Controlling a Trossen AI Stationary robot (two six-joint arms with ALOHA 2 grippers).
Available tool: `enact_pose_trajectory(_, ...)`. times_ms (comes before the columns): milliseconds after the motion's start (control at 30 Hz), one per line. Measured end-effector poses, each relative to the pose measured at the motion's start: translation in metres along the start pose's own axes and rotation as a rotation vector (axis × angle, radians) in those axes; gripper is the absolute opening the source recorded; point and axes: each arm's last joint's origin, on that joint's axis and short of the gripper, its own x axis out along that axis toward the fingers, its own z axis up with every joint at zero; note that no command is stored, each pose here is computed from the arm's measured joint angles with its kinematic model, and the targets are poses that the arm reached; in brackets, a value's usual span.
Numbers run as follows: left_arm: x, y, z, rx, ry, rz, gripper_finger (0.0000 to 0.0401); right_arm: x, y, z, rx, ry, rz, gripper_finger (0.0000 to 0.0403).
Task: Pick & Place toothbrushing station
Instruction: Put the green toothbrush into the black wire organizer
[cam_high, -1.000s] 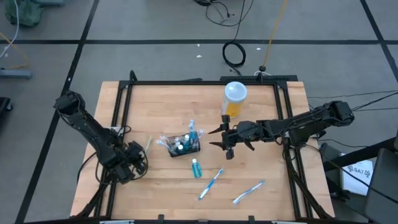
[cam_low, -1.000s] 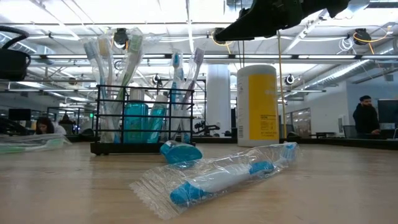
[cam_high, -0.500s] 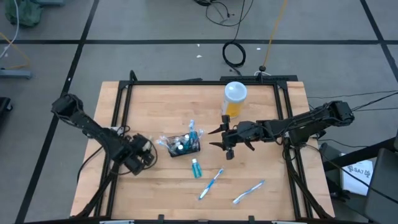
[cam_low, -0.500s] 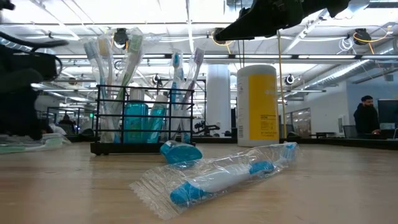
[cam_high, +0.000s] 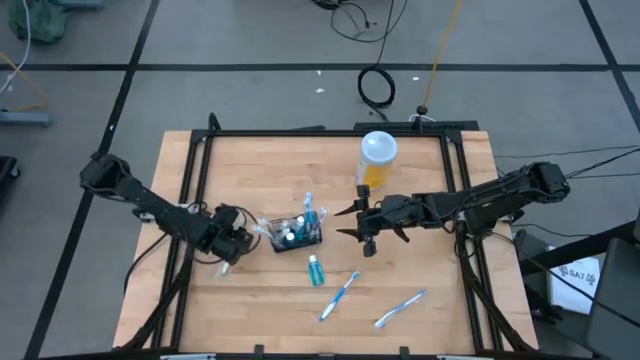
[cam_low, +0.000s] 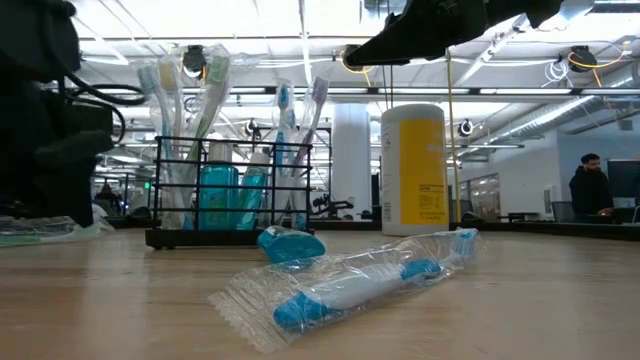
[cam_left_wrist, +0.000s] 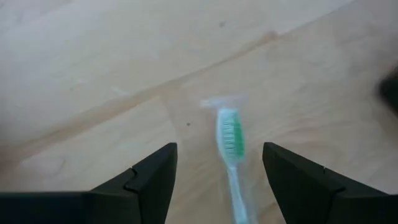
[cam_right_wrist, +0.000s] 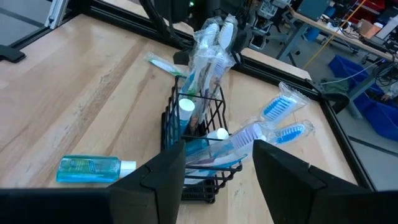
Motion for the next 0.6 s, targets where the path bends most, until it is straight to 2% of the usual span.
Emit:
enact_pose_trajectory(133,0.006,0.002,0.004,0.004,0.032,0.012,0.0242,0.0,0.0,0.0,0.0,0.0,0.0,0.0181)
enact_pose_trajectory(233,0.013,0.005,0.003,0.001,0.035,0.005,0.0223,0.0,0.0,0.0,0.0,0.0,0.0,0.0181)
enact_pose_trajectory(600,0.019,0.006,0.002,-0.005,0.026,-0.02,0.0092,0.0,0.0,0.0,0.001,-0.002,-0.001,0.018)
